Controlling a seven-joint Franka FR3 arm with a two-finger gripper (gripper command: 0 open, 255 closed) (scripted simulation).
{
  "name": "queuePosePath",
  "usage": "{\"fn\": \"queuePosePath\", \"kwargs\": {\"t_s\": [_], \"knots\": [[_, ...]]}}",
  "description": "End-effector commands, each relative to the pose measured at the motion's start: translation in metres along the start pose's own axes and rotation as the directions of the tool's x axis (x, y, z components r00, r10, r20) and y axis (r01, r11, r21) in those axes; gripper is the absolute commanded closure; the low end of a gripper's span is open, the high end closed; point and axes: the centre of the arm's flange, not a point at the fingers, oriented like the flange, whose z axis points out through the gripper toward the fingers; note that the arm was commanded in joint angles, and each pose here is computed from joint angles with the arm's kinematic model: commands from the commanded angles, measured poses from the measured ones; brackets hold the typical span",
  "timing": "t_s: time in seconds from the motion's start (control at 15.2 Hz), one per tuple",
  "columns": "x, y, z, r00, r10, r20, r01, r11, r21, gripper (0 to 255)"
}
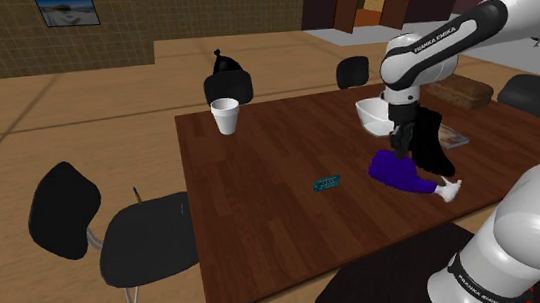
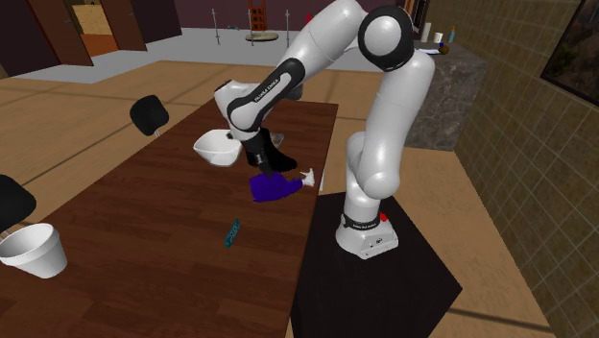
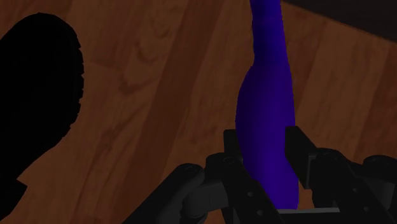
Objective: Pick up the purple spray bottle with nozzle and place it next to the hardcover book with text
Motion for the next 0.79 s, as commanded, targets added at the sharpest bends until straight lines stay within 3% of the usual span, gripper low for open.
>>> {"fn": "queuePosePath", "kwargs": {"t_s": [0.0, 0.73], "knots": [[-0.004, -0.001, -0.010, 1.000, 0.000, 0.000, 0.000, 1.000, 0.000, 255], [-0.023, -0.007, -0.064, 1.000, 0.000, 0.000, 0.000, 1.000, 0.000, 255]]}}
